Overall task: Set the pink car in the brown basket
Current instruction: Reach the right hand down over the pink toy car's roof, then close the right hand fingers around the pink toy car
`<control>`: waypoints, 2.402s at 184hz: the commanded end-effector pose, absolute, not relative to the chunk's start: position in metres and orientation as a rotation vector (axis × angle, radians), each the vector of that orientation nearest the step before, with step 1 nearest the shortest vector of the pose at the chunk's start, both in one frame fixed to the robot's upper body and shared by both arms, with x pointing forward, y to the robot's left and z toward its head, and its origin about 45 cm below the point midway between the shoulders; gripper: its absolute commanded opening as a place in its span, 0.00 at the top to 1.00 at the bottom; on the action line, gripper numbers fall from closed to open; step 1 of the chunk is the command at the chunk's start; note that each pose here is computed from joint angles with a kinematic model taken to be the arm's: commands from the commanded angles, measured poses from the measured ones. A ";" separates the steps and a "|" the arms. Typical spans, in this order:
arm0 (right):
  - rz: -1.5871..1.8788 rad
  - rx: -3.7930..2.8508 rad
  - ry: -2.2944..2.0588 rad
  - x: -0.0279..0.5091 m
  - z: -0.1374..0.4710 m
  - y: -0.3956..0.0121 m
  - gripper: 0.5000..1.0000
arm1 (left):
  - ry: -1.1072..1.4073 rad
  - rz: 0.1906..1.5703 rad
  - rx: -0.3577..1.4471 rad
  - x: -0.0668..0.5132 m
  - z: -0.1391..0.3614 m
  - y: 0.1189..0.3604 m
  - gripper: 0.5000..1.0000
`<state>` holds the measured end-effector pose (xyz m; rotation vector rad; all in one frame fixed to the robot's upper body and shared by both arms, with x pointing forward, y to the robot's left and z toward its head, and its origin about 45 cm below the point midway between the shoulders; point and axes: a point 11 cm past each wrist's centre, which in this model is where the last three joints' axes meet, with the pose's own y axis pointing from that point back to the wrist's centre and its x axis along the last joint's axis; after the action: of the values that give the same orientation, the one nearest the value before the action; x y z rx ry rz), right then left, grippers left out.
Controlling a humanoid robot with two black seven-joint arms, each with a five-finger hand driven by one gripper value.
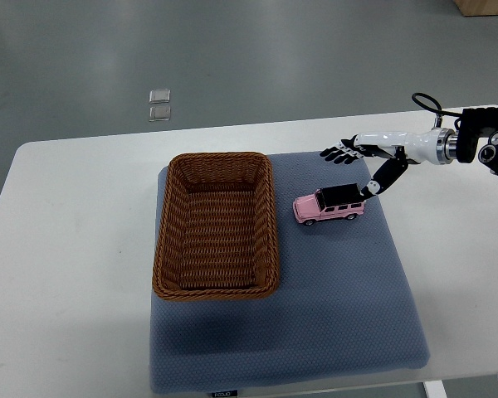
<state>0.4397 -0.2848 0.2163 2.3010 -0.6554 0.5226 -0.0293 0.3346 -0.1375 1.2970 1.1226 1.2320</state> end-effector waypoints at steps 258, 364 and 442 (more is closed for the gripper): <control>0.788 2.171 -0.630 0.416 0.162 -0.264 0.32 | 1.123 1.232 1.297 -0.029 -0.137 0.335 0.00; 0.774 2.174 -0.619 0.418 0.156 -0.256 0.45 | 1.121 1.233 1.296 -0.028 -0.138 0.335 0.00; 0.758 2.173 -0.619 0.420 0.158 -0.260 0.88 | 1.123 1.232 1.297 -0.029 -0.137 0.335 0.00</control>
<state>0.4185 -0.2595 0.1557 2.1706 -0.6107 0.7569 -0.0293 0.3346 -0.1375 1.2970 1.1226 1.2321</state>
